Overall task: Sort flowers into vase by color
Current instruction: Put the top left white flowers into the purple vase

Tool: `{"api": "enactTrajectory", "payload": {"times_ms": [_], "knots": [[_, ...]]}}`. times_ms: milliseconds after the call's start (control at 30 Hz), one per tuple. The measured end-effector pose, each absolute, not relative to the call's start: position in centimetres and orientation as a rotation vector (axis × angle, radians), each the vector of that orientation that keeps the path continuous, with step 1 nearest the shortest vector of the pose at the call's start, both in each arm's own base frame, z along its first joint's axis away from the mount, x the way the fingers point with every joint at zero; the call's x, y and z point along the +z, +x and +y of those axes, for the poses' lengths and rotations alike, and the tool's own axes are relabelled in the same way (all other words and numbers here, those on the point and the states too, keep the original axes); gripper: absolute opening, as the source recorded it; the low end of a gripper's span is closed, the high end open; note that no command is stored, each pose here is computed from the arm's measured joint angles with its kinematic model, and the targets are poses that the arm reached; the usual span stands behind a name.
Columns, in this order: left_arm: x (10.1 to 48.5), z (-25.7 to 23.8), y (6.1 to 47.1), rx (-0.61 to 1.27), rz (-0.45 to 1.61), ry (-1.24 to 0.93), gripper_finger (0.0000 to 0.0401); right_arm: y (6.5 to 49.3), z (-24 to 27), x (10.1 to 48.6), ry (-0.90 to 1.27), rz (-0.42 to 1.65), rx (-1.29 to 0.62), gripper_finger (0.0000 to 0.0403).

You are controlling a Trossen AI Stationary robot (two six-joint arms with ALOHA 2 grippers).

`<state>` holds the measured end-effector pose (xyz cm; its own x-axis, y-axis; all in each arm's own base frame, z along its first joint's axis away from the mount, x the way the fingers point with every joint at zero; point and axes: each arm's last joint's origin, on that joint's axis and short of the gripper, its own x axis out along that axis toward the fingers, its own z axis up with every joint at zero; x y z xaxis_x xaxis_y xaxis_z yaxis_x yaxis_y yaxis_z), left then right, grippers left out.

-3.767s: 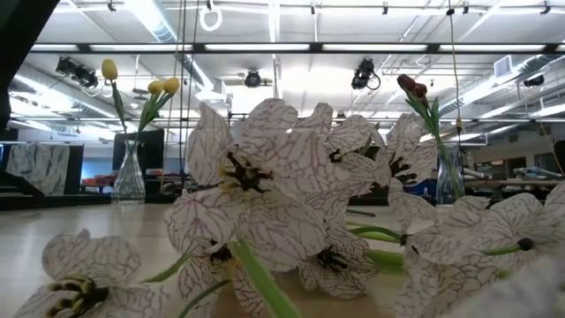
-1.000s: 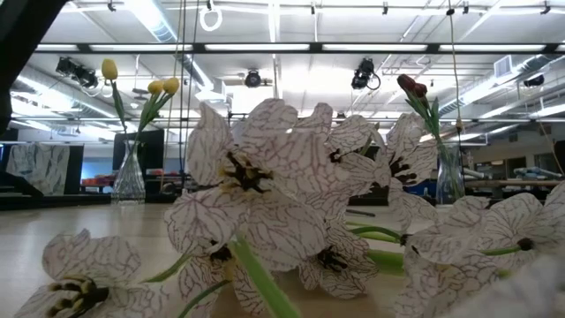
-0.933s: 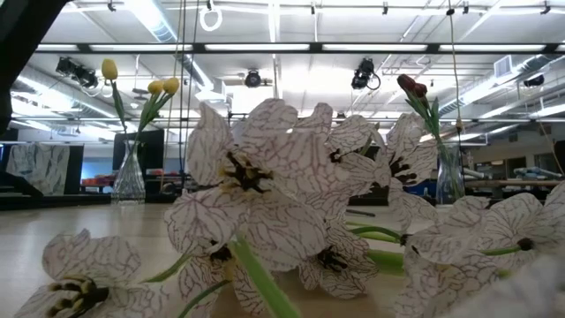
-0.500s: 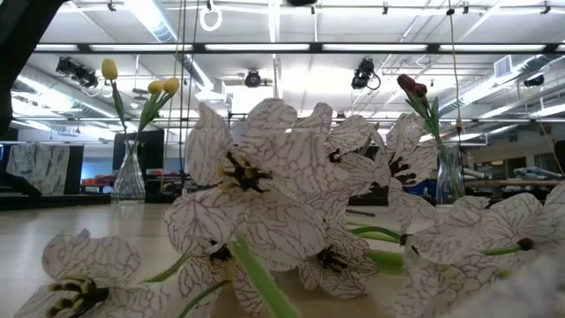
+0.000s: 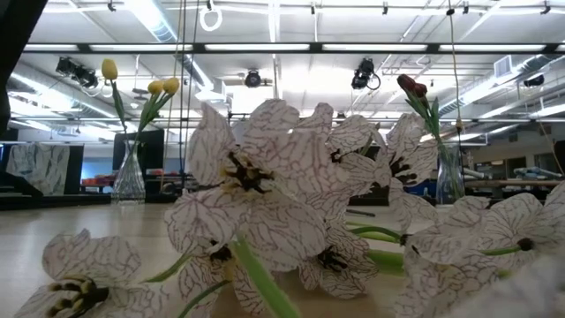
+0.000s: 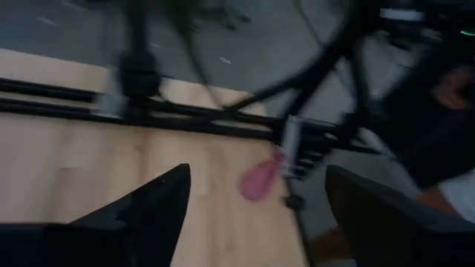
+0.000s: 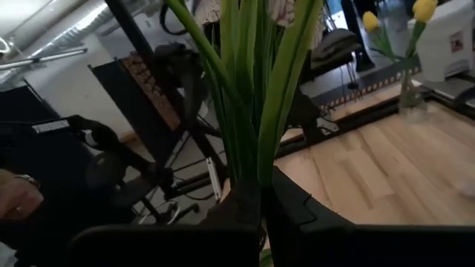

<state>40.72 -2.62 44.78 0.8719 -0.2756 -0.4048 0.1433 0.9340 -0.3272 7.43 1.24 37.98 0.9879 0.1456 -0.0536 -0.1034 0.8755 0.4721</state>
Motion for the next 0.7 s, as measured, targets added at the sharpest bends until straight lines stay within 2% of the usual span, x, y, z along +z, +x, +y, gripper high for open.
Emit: {"api": "enactTrajectory", "payload": {"times_ms": [167,467,600,700], "knots": [[45.8,-2.1,38.4,0.046,0.487,-0.255,0.028,6.9,1.3,37.9,0.487,0.102,0.17,0.0012],[50.9,-5.7,28.4,0.442,0.372,-0.163,0.0257,5.9,1.2,38.1,0.494,0.064,0.19,0.0012],[50.4,-7.5,24.5,0.608,0.338,-0.123,0.0257,5.8,1.2,38.4,0.494,0.032,0.215,0.0012],[48.5,-8.6,22.6,0.638,0.341,-0.104,0.0257,5.7,1.2,38.4,0.493,0.041,0.231,0.0012]]}}
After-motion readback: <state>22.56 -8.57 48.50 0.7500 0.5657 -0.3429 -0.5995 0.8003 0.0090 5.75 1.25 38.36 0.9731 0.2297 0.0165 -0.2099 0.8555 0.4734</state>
